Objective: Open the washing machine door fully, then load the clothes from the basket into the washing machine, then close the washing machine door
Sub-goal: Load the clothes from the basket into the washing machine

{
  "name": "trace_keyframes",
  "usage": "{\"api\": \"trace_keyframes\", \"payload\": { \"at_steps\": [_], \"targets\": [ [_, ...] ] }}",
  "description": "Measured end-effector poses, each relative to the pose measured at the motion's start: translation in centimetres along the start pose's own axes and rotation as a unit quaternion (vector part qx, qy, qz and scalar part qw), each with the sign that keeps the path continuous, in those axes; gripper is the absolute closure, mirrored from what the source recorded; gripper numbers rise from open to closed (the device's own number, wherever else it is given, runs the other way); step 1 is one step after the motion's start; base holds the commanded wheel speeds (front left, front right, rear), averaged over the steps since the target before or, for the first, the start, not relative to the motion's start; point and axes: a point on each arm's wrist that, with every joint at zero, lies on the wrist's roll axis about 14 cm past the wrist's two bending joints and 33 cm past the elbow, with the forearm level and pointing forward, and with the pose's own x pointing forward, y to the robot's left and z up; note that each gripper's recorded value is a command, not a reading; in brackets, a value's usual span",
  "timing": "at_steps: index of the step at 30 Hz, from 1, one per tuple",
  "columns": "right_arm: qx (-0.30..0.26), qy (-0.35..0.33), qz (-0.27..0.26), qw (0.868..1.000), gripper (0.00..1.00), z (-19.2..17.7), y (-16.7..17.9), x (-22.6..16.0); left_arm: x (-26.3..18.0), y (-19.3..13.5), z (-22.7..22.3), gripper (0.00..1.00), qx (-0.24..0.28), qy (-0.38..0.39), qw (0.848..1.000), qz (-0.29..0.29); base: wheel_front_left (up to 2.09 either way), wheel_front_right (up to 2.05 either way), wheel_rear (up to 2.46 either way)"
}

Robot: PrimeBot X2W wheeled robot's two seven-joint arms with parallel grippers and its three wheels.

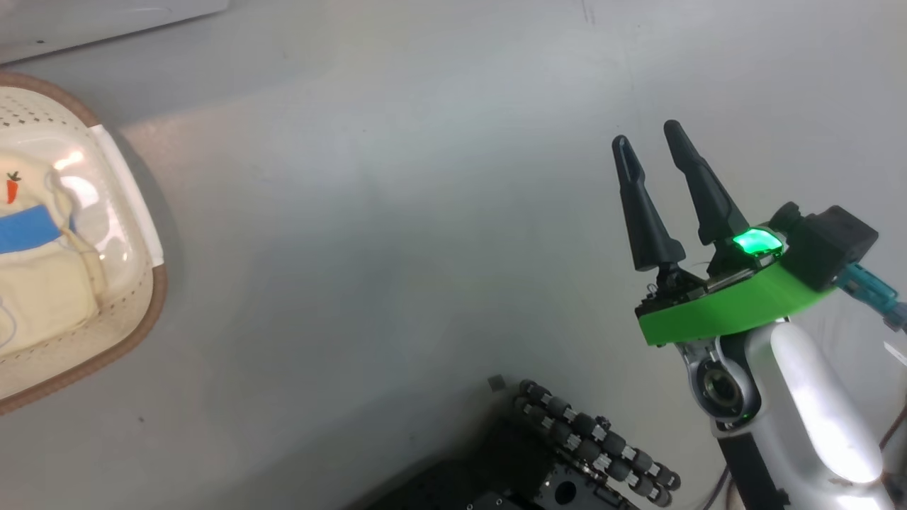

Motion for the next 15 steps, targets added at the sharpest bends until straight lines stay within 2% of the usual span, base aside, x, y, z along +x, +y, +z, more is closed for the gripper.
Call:
{"api": "trace_keyframes", "payload": {
  "at_steps": [15],
  "targets": [
    [-0.003,-0.050,0.032,0.998,0.00,3.2,1.9,0.4,-6.5,0.1,0.2,0.00,-0.041,-0.052,0.998,-0.014,0.00,0.00,0.00]
  ]
}}
